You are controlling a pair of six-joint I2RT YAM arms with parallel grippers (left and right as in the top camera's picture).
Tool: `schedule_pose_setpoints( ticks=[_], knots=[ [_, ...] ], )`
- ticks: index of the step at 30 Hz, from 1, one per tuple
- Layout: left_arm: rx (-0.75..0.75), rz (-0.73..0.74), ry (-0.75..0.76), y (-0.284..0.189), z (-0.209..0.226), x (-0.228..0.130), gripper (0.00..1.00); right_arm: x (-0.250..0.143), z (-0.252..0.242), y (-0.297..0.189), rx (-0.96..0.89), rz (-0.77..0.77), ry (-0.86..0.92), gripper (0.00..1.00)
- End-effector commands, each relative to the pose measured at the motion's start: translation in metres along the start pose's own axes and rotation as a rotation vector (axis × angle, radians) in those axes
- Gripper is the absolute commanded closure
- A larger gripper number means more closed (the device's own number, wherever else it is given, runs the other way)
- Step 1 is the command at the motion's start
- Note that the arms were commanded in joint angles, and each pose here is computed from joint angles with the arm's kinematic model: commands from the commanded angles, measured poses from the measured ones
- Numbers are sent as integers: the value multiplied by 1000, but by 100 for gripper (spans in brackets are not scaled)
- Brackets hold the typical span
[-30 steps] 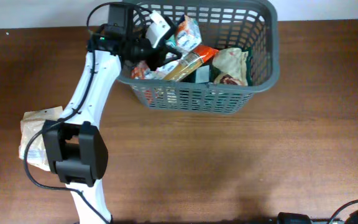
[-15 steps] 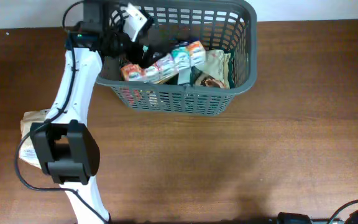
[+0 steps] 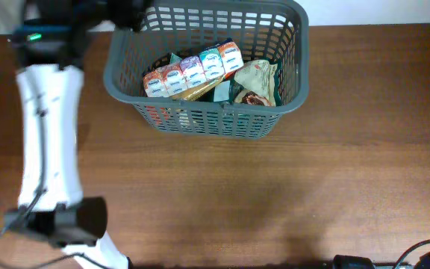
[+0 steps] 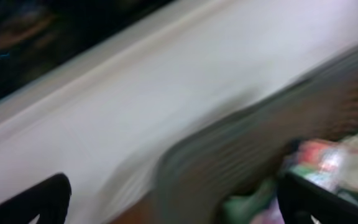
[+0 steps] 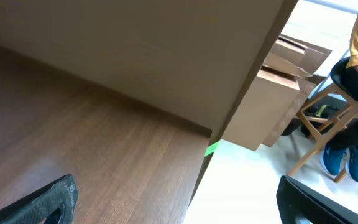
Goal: Pack container
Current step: 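Carry the Kleenex pack over the basket and release it inside, then lower the left gripper onto the beige paper bag on the left and grasp it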
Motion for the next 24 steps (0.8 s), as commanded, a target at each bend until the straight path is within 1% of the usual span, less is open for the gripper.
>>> schedule_pose_setpoints(
  ticks=[1, 3, 8, 11, 12, 15, 19, 24],
  knots=[
    [373, 222, -162, -49, 64, -40, 1, -1, 0, 0, 10, -5, -1, 1],
    [381, 351, -222, -59, 76, -75, 1, -1, 0, 0, 10, -5, 0, 0],
    [379, 663, -440, -84, 100, -169, 1, -1, 1, 0, 17, -4, 2, 1],
    [344, 804, -549, -92, 104, -220, 1, -1, 2, 0, 19, -5, 4, 1],
    [327, 850, -573, -95, 103, -238, 1, -1, 2, 0, 22, -5, 5, 1],
    [230, 978, -575, -97, 97, -286, 0, 0, 2, 0, 26, -6, 8, 0],
    [146, 1040, -561, -95, 89, -334, 0, -1, 2, 0, 35, -6, 10, 1],
    [68, 1063, -505, -98, 82, -373, 0, -4, 5, 1, 38, -1, -25, 1]
  ],
)
Point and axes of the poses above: each gripper's point midway between its finger pads, its own y axis out along the fingers, its own z axis along the line the jaws close on, x = y × z, the point moved 6 cm from there along -y, back along the fingers, and after that the axes turned 3 degrees about -y, right-handed, at the moved point
